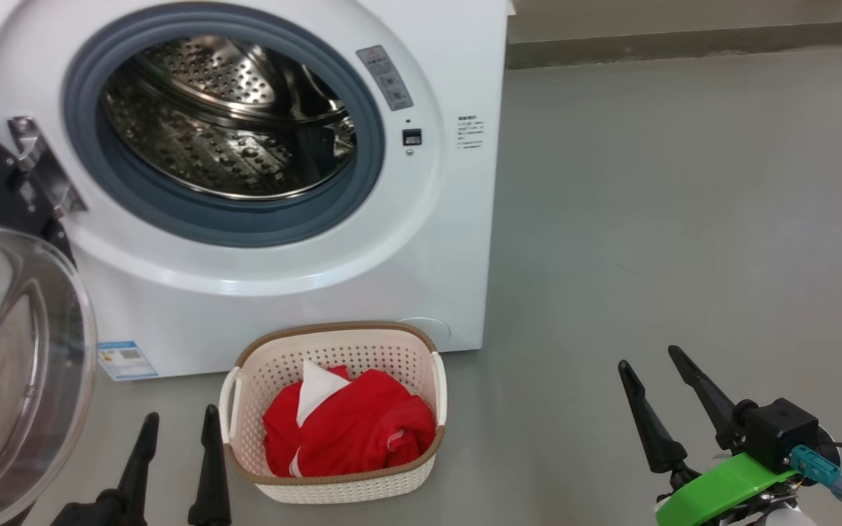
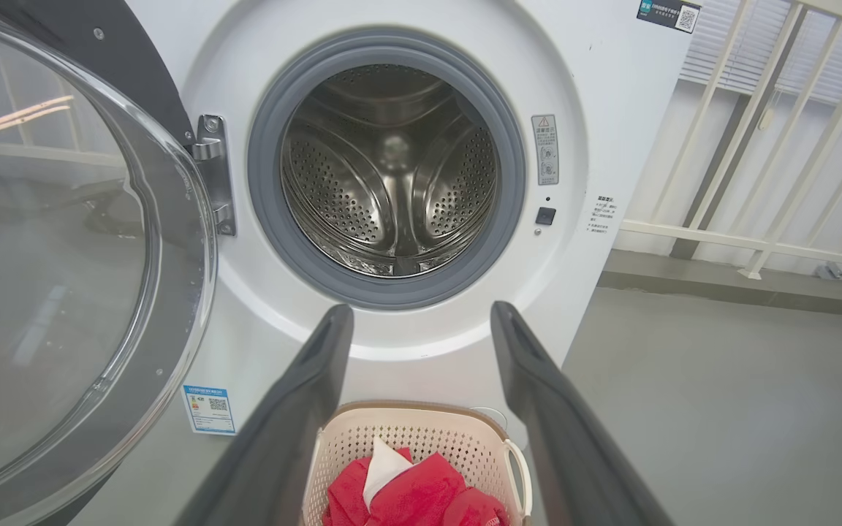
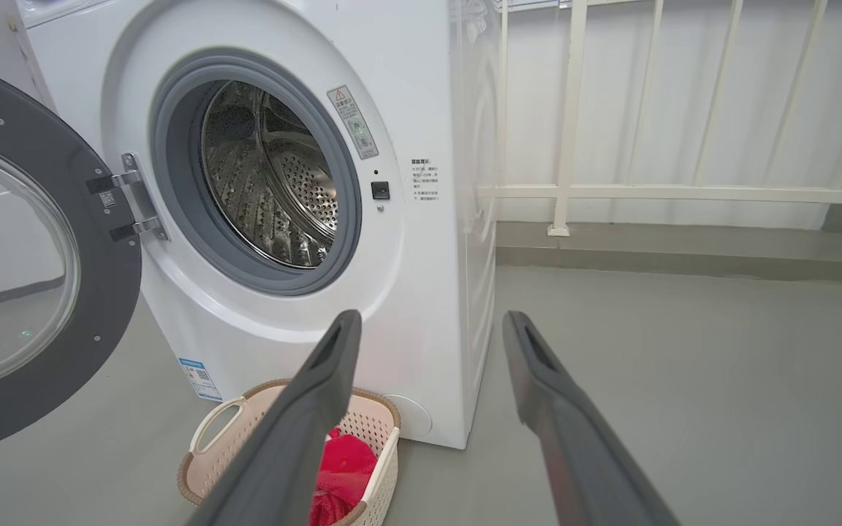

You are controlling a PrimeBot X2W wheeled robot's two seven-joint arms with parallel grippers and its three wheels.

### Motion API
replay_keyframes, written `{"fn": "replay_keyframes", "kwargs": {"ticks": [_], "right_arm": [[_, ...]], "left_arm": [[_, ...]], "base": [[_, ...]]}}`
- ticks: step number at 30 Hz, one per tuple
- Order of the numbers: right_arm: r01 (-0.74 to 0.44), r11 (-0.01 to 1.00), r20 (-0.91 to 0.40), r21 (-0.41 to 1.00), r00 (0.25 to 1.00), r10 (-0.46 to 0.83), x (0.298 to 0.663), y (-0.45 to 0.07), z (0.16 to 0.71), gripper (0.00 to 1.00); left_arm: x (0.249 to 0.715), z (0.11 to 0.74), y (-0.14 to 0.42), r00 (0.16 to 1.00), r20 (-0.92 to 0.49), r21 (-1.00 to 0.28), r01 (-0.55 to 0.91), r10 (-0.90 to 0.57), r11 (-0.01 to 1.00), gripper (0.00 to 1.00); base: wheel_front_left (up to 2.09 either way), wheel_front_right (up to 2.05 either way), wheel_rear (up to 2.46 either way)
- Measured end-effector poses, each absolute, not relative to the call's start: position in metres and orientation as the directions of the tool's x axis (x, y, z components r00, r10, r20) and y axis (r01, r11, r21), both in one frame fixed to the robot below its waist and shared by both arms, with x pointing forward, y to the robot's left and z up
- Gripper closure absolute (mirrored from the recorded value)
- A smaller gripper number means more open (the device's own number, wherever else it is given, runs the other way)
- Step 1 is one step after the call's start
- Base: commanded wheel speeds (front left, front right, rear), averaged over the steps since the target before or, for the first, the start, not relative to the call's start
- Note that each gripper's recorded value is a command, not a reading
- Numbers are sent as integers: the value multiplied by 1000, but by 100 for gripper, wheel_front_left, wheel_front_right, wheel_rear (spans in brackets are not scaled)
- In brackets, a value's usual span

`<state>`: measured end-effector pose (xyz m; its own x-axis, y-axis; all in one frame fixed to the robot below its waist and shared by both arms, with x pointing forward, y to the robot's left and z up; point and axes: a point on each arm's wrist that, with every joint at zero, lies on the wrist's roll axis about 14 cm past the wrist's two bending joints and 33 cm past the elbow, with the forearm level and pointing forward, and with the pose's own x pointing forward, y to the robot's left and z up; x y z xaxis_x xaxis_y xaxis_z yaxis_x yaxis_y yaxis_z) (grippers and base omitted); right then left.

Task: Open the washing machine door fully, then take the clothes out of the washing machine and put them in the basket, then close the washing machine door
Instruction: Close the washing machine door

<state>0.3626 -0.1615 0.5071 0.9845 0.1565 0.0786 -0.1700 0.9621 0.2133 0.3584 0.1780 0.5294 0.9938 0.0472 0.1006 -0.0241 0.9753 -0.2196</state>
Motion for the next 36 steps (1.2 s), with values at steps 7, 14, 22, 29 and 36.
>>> {"fn": "replay_keyframes", "kwargs": {"ticks": [7, 14, 22, 29, 36], "right_arm": [[-254, 943, 79, 217, 967, 242, 371, -132, 508, 0], [-352, 911, 89, 215, 936, 341, 378, -95, 512, 0], [-466, 859, 121, 213, 885, 450, 383, -51, 524, 0], [-568, 799, 147, 199, 823, 549, 381, -10, 535, 0], [-629, 754, 157, 187, 777, 609, 381, 17, 540, 0]], "left_arm": [[347, 534, 204, 985, 114, -206, -102, 128, 973, 0], [330, 540, 230, 969, 126, -199, -187, 215, 962, 0], [305, 552, 264, 935, 156, -187, -289, 319, 939, 0], [280, 554, 284, 908, 164, -181, -355, 385, 917, 0], [263, 561, 302, 875, 185, -175, -418, 447, 891, 0]], "base": [[0, 0, 0], [0, 0, 0], [0, 0, 0], [0, 0, 0], [0, 0, 0]]}}
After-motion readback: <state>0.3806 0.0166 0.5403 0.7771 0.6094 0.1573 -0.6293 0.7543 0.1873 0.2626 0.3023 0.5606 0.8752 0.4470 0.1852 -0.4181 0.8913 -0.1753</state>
